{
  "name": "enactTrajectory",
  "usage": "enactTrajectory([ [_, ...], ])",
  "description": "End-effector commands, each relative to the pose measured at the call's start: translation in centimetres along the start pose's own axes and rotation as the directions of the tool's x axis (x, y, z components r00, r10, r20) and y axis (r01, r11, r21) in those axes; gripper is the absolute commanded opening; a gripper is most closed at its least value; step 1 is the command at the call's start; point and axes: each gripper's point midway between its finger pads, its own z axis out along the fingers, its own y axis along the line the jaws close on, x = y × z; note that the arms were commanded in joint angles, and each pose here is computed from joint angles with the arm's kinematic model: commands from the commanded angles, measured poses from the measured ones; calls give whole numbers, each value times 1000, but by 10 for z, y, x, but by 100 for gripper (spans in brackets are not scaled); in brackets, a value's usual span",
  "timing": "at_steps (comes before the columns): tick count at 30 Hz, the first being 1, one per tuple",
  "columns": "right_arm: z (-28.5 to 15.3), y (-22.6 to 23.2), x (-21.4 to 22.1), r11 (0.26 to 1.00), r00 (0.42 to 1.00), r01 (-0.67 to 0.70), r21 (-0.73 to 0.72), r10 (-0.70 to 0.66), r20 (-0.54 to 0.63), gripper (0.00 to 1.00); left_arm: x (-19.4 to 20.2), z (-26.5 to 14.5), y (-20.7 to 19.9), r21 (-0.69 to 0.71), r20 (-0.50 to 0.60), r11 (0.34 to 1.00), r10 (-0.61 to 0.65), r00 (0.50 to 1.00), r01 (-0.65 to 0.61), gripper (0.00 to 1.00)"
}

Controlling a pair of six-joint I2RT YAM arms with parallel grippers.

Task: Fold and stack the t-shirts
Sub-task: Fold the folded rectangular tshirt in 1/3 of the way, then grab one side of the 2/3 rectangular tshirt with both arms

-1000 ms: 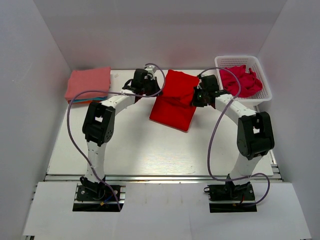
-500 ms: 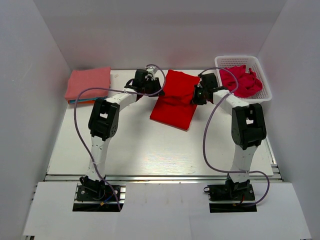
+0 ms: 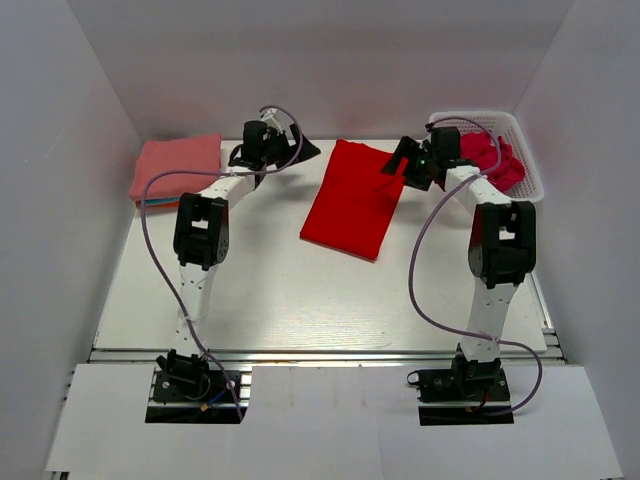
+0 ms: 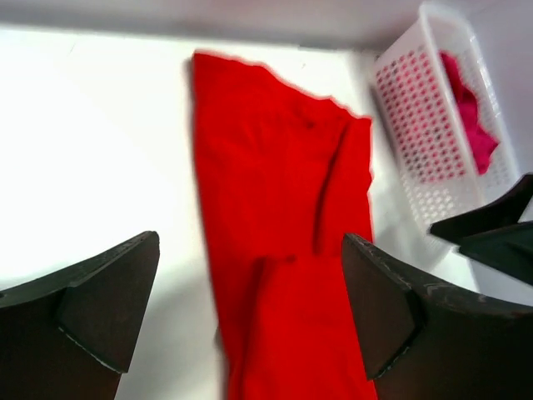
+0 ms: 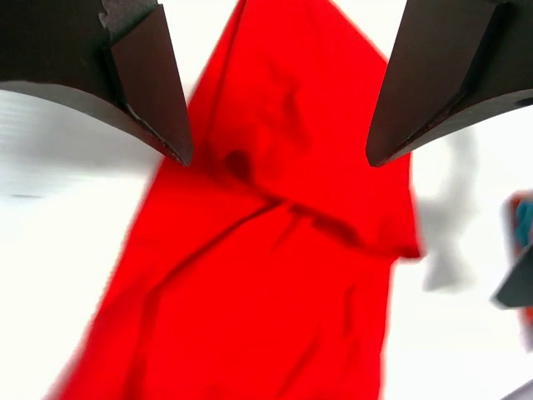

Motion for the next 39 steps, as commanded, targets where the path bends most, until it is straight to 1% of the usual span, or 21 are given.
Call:
enactTrajectory([
  [1, -29, 47, 9, 978, 993, 112, -174, -114, -7, 90, -19, -32, -54, 86, 15, 992, 95, 995, -96, 100],
  [3, -33, 52, 22, 970, 989, 136, -202, -146, -32, 90, 6, -43, -52, 65, -47, 990, 126, 991, -122, 100],
  [4, -44, 59, 19, 964, 985, 163, -211, -170, -12, 90, 14, -48, -53, 64, -76, 981, 189, 979, -184, 100],
  [5, -42, 49, 37, 971, 985, 149, -187, -162, -54, 90, 24, -61, -44, -4, -129, 982, 186, 974, -188, 100],
  [7, -54, 49, 48, 972, 983, 160, -170, -172, -59, 90, 44, -73, -46, -37, -193, 974, 214, 958, -225, 100],
  [10, -67, 36, 84, 980, 979, 142, -140, -160, -129, 90, 77, -104, -44, -56, -269, 969, 216, 939, -239, 100],
  [11, -68, 30, 105, 984, 974, 122, -131, -144, -172, 90, 100, -117, -27, -102, -320, 966, 196, 927, -239, 100],
  [12, -73, 27, 120, 985, 970, 117, -131, -141, -198, 90, 108, -126, -23, -126, -336, 963, 183, 924, -237, 100],
  [13, -77, 27, 124, 985, 971, 110, -133, -135, -198, 90, 123, -138, -21, -146, -360, 957, 184, 915, -250, 100],
  [14, -79, 22, 154, 987, 958, 79, -139, -114, -262, 90, 131, -145, -18, -152, -374, 958, 173, 911, -245, 100],
  [16, -81, 25, 166, 986, 955, 67, -152, -108, -278, 90, 156, -156, -16, -147, -416, 961, 153, 897, -232, 100],
  [19, -81, 19, 194, 987, 935, 35, -159, -89, -344, 90, 173, -157, -15, -148, -439, 969, 117, 891, -200, 100],
  [20, -80, 14, 205, 989, 927, 29, -148, -82, -367, 90, 179, -158, -10, -163, -450, 966, 107, 887, -199, 97],
  [23, -73, 13, 213, 989, 921, 21, -148, -77, -382, 90, 180, -152, -10, -162, -439, 966, 112, 892, -201, 88],
  [27, -66, 9, 220, 992, 918, -3, -129, -49, -394, 89, 186, -147, -3, -168, -443, 967, 99, 891, -191, 85],
  [29, -62, 4, 222, 994, 920, 0, -109, -43, -389, 87, 191, -144, 1, -174, -453, 967, 91, 887, -187, 78],
  [32, -60, 2, 226, 995, 915, -12, -102, -30, -401, 81, 198, -139, -1, -151, -464, 972, 93, 881, -182, 70],
  [33, -58, 2, 227, 995, 914, -15, -100, -27, -406, 77, 200, -137, 2, -152, -466, 972, 91, 880, -181, 63],
  [34, -57, -1, 229, 995, 913, -15, -96, -25, -408, 74, 207, -136, 0, -140, -480, 974, 91, 873, -178, 61],
  [37, -54, -1, 233, 995, 906, -24, -98, -20, -423, 56, 211, -135, 1, -136, -488, 976, 85, 869, -172, 47],
  [39, -55, -1, 236, 995, 904, -23, -98, -21, -428, 41, 218, -137, -1, -138, -500, 977, 74, 863, -164, 40],
])
